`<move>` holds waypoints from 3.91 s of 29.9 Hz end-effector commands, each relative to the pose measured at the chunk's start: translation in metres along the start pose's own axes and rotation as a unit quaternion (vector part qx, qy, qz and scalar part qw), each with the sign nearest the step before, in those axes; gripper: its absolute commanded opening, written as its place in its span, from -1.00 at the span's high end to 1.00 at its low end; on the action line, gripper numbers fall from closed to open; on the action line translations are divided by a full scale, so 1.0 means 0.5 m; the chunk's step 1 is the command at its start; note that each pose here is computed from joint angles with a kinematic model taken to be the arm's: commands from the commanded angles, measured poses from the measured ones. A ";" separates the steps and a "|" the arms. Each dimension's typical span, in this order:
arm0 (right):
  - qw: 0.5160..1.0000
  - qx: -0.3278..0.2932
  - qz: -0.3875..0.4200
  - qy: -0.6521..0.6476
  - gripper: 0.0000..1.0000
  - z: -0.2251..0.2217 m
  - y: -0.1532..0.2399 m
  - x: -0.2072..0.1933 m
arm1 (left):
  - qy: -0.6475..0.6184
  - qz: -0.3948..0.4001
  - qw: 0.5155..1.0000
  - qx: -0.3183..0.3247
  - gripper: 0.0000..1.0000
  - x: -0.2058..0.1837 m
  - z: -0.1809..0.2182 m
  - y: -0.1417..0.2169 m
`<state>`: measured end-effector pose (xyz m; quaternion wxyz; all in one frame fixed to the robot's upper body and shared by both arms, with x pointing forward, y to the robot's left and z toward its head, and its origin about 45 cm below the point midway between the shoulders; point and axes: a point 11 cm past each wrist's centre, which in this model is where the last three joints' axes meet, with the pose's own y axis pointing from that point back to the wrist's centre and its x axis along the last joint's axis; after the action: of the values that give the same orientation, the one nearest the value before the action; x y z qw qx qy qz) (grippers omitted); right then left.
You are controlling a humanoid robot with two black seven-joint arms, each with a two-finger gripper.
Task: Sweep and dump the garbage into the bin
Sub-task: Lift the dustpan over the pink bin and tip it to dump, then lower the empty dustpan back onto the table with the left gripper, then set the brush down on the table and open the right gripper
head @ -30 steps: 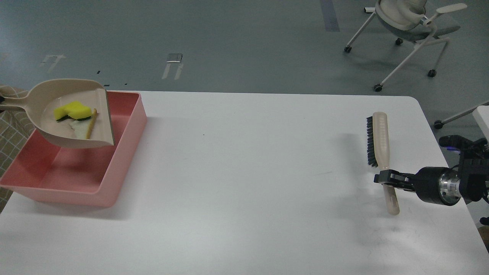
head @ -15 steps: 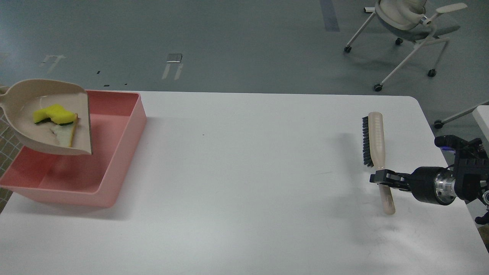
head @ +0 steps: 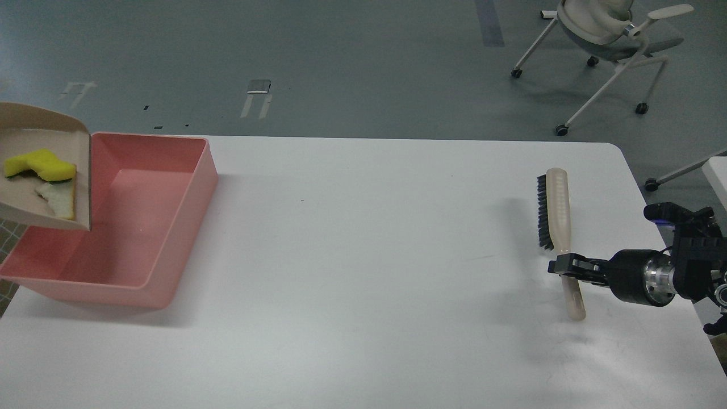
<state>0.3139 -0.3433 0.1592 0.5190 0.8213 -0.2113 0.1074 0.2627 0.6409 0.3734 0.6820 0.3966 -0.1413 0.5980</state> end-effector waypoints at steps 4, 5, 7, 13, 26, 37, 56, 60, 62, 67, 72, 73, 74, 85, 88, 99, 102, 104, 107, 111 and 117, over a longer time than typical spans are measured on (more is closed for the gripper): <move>1.000 0.002 0.001 -0.001 1.00 -0.002 -0.002 0.001 | -0.059 -0.027 0.997 -0.034 0.56 0.013 0.099 0.008; 1.000 0.003 0.000 -0.001 1.00 -0.004 -0.003 0.000 | -0.060 -0.027 0.997 -0.033 0.56 0.013 0.099 0.008; 1.000 0.006 0.001 -0.001 1.00 -0.008 -0.005 0.001 | -0.060 -0.029 0.997 -0.032 0.56 0.011 0.098 0.008; 1.000 0.007 -0.001 -0.002 1.00 -0.007 -0.007 -0.002 | -0.093 -0.034 0.995 -0.025 0.56 0.015 0.105 0.007; 1.000 0.002 0.016 -0.003 1.00 0.001 0.016 0.019 | 0.002 0.017 0.993 -0.119 0.56 0.041 0.169 -0.006; 0.999 -0.031 0.031 -0.003 1.00 0.047 0.062 0.036 | 0.085 -0.119 0.962 -0.229 0.56 -0.186 0.253 -0.110; 0.998 -0.034 0.041 -0.016 1.00 0.061 0.069 0.040 | 0.224 -0.179 0.932 -0.223 0.56 -0.560 0.315 -0.278; 0.998 -0.036 0.042 -0.017 1.00 0.064 0.072 0.040 | 0.214 -0.188 0.934 -0.215 0.56 -0.604 0.312 -0.283; 0.998 -0.028 0.043 -0.023 1.00 0.059 0.071 0.042 | 0.211 -0.192 0.935 -0.209 0.56 -0.641 0.312 -0.287; 0.999 -0.016 0.031 -0.034 1.00 0.050 0.064 0.026 | 0.197 -0.224 0.932 -0.206 0.56 -0.729 0.324 -0.285; 0.999 -0.026 0.024 -0.036 1.00 0.064 0.069 0.012 | 0.152 -0.228 0.939 -0.207 0.56 -0.756 0.319 -0.283; 0.998 -0.032 0.024 -0.038 1.00 0.072 0.073 0.011 | 0.157 -0.231 0.937 -0.210 0.56 -0.769 0.327 -0.285; 0.998 -0.033 0.023 -0.038 1.00 0.074 0.073 0.009 | 0.166 -0.236 0.933 -0.213 0.56 -0.787 0.337 -0.286; 0.999 -0.039 0.025 -0.025 1.00 0.076 0.107 0.011 | 0.188 -0.232 0.934 -0.195 0.54 -0.835 0.337 -0.297; 0.999 -0.039 0.019 -0.024 1.00 0.077 0.108 0.002 | 0.191 -0.228 0.936 -0.187 0.54 -0.840 0.328 -0.304; 0.999 -0.043 0.000 -0.024 1.00 0.079 0.096 -0.031 | 0.198 -0.210 0.944 -0.162 0.54 -0.855 0.284 -0.293; 0.998 -0.055 0.002 0.006 1.00 0.082 0.095 -0.028 | 0.198 -0.210 0.944 -0.161 0.54 -0.856 0.282 -0.293; 0.998 -0.059 0.000 0.026 1.00 0.078 0.085 -0.031 | 0.198 -0.209 0.944 -0.162 0.54 -0.853 0.283 -0.294; 0.998 -0.041 0.011 0.035 1.00 0.048 0.075 -0.011 | 0.197 -0.208 0.945 -0.161 0.54 -0.850 0.281 -0.294; 0.998 -0.043 0.011 0.039 1.00 0.048 0.075 -0.008 | 0.194 -0.206 0.946 -0.159 0.54 -0.845 0.276 -0.294; 0.997 -0.054 -0.020 0.045 1.00 0.062 0.066 -0.047 | 0.194 -0.206 0.946 -0.160 0.54 -0.845 0.274 -0.293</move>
<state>0.2824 -0.3800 0.1680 0.5700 0.7896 -0.1894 0.1252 0.3344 0.2498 0.1264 0.8591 0.1782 -0.0156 0.4796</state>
